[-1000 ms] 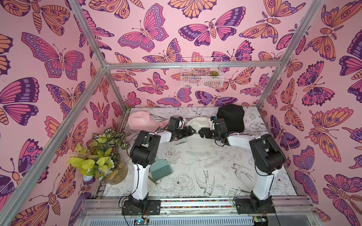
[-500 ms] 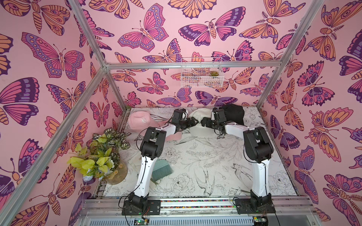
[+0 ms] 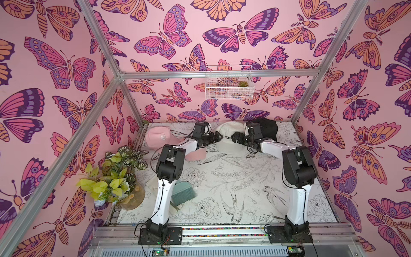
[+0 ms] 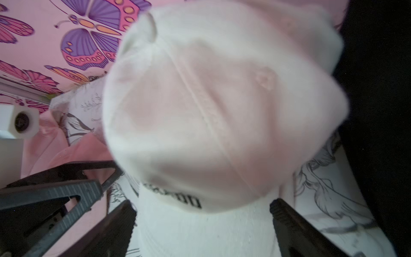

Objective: Stack the baseball caps by color
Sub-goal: Move the baseball cap to the center of the board.

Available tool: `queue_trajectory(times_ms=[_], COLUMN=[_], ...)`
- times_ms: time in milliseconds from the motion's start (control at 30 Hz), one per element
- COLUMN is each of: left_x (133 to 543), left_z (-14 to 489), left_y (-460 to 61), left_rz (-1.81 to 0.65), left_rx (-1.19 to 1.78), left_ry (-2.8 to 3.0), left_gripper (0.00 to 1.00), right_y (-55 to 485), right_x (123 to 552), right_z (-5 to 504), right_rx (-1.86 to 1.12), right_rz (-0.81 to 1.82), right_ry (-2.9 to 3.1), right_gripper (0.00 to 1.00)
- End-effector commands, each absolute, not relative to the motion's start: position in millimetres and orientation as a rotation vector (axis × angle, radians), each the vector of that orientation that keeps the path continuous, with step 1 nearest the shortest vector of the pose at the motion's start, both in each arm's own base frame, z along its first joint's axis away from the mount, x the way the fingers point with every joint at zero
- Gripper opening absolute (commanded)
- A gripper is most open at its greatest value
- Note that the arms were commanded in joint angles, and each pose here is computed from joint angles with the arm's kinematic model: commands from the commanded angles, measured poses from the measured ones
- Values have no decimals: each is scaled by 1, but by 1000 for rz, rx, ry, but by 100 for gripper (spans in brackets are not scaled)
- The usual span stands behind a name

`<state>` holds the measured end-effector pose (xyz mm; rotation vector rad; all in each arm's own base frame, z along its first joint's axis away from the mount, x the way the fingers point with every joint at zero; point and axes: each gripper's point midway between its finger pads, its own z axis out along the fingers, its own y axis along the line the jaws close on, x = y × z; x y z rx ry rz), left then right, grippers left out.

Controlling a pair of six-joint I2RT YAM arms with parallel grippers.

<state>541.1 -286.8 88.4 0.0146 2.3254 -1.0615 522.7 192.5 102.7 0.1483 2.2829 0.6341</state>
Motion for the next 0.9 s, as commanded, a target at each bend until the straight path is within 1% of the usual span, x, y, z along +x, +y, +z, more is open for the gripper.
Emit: queue_trajectory(times_ms=[0,167,267,333,367,433,667,733,867], left_x=[535,502,476,459,449,432,385,381,387], left_z=[135,155,152,150,147,143,119,109,96], left_y=[-258,-230,-212,-202,-196,-191,-177,-173,-174], left_rz=[-895,-804,-744,-710,-700,-719,-845,-871,-907], left_rx=[17,-76,-195,-286,-337,-429,-762,-815,-853], left_ry=[2257,2247,2250,2242,2239,2231,2123,2096,2106], left_gripper=[96,97,100,100,100,100,100,100,100], right_y=[187,177,170,164,161,157,150,150,156], right_x=[515,479,457,445,438,430,423,424,427], right_z=[151,168,173,172,180,179,181,180,184], right_rx=[111,130,150,181,188,199,209,217,228], right_rz=[655,669,676,683,686,677,647,650,695], right_ry=[2147,2127,2106,2091,2071,2072,2079,2078,2081], right_gripper=[99,99,99,99,99,100,100,99,98])
